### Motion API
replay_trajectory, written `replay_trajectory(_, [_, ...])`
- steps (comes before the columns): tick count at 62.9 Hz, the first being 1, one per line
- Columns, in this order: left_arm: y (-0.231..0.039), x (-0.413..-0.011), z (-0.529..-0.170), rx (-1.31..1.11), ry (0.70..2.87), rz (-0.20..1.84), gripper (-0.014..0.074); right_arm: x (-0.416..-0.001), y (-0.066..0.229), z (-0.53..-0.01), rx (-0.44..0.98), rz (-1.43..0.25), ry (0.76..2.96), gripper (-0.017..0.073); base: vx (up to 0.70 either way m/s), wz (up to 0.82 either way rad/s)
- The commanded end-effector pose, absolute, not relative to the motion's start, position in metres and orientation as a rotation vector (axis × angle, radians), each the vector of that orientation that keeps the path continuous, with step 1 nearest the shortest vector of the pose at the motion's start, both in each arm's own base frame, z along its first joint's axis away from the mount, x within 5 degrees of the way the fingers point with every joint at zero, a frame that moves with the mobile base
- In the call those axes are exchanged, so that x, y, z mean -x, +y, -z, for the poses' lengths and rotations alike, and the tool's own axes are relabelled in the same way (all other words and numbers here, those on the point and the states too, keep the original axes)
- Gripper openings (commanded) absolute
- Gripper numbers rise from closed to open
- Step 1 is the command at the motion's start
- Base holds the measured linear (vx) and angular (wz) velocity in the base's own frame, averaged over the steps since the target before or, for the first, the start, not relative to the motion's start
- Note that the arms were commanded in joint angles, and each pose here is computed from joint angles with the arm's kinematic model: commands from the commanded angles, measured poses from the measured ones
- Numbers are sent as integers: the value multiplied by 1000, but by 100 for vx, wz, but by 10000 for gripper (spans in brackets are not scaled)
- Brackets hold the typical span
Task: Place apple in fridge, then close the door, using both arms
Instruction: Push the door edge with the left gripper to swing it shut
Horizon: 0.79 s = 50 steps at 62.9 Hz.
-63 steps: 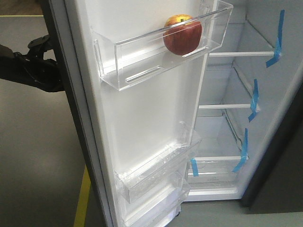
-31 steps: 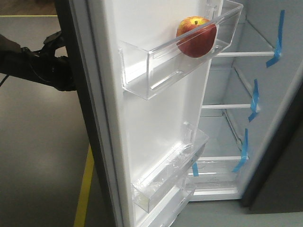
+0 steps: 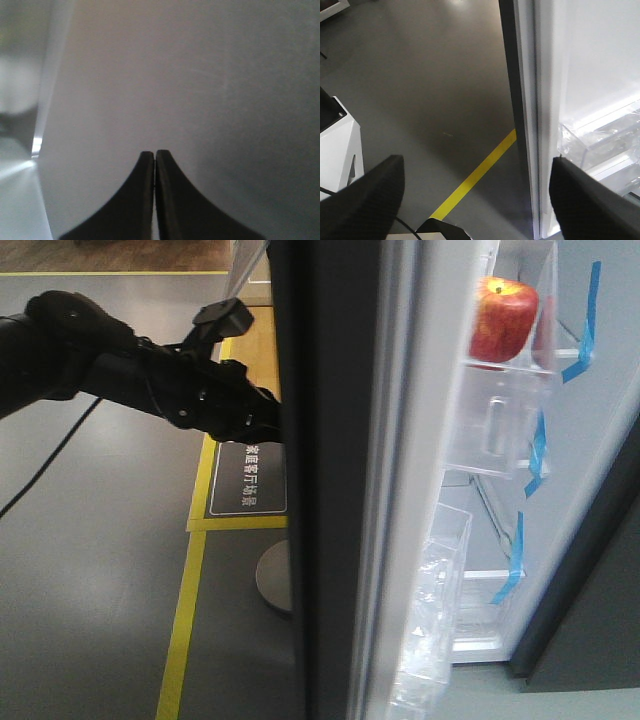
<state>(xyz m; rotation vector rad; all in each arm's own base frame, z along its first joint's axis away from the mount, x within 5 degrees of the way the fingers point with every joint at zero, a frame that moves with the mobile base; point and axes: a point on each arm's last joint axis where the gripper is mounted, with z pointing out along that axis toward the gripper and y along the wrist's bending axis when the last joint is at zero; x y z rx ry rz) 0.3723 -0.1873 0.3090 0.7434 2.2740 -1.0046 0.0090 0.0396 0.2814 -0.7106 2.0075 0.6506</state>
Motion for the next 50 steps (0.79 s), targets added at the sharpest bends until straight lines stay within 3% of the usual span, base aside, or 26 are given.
replay_trajectory(1, [-205,-357,-344,-741,2144,1052,-6,-11,41,-292,680,-673,1948,579,0,0])
replay_trajectory(30, [-299,-295,-347,-956,2033,1128,-6,-11,41,-292,680,-673,1948,579,0,0])
replay_trajectory(50, [-322,-271,-346,-1047,2003,1138,-6,-11,41,-292,680,-673,1948,579,0,0])
